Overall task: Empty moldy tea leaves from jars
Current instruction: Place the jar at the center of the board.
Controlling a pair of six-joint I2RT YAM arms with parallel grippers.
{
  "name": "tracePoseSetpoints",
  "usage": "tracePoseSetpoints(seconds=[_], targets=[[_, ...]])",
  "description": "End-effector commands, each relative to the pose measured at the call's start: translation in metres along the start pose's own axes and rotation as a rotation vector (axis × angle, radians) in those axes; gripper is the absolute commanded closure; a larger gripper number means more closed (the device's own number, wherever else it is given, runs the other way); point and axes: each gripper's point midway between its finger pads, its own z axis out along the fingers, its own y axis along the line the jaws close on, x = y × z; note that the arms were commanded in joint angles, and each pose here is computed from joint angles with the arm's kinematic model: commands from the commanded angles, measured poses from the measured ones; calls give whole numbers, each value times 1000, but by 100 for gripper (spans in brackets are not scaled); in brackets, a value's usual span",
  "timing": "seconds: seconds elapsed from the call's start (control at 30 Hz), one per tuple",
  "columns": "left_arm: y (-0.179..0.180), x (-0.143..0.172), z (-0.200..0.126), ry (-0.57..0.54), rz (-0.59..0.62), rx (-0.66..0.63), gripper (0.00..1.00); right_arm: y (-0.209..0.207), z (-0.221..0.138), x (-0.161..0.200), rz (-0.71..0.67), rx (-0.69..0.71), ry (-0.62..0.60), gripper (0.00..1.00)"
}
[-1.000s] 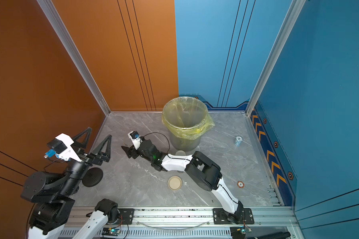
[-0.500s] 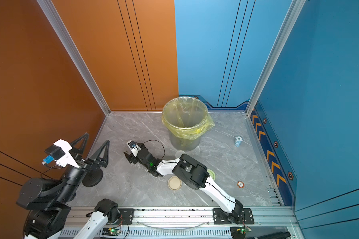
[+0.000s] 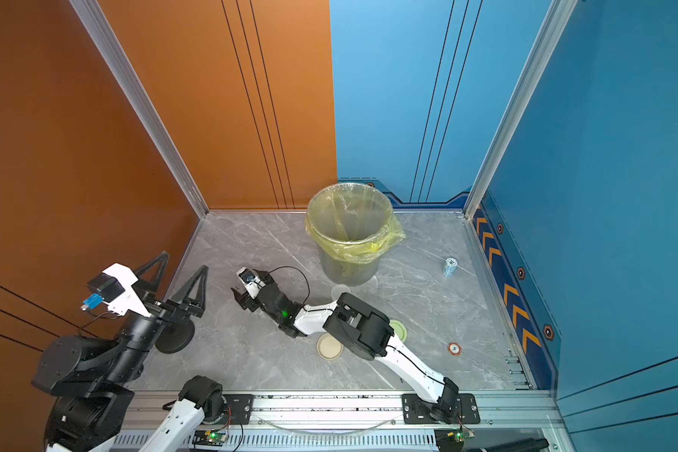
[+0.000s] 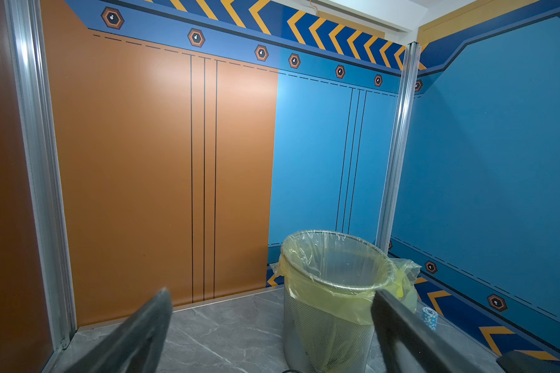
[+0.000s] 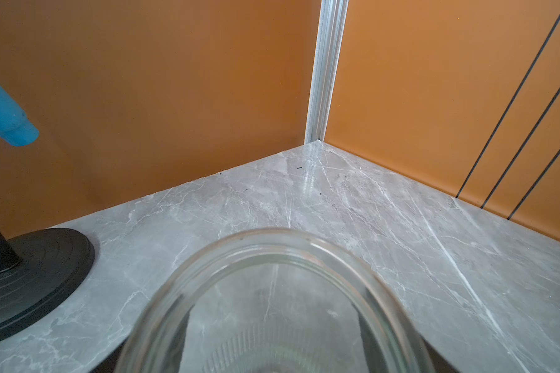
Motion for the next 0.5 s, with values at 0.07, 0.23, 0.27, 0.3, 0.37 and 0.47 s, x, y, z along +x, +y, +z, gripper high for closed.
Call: tracePoseSetpoints(seconds=[0.07,0.23,0.27,0.3,0.37,0.47], targets=[[1,-4,-3,-14,-2,-6,2,-3,-4,-16,23,35,-77,36],[0,-4,-3,-16,-13,-3,2,-3,-6,-10,24,33,-62,32],[0,-3,-3,-15,-15,-1,2,-2,-7,-8,23,31,-58,30],[0,-4,-2,-17,-15,-3,2,-2,-8,-7,23,31,-56,28],[0,-4,-2,-18,-18,-1,2,-1,-9,-5,20,30,-51,22],[-1,-4,-1,-19,-21,3,2,-2,-11,-2,15,37,-46,11]])
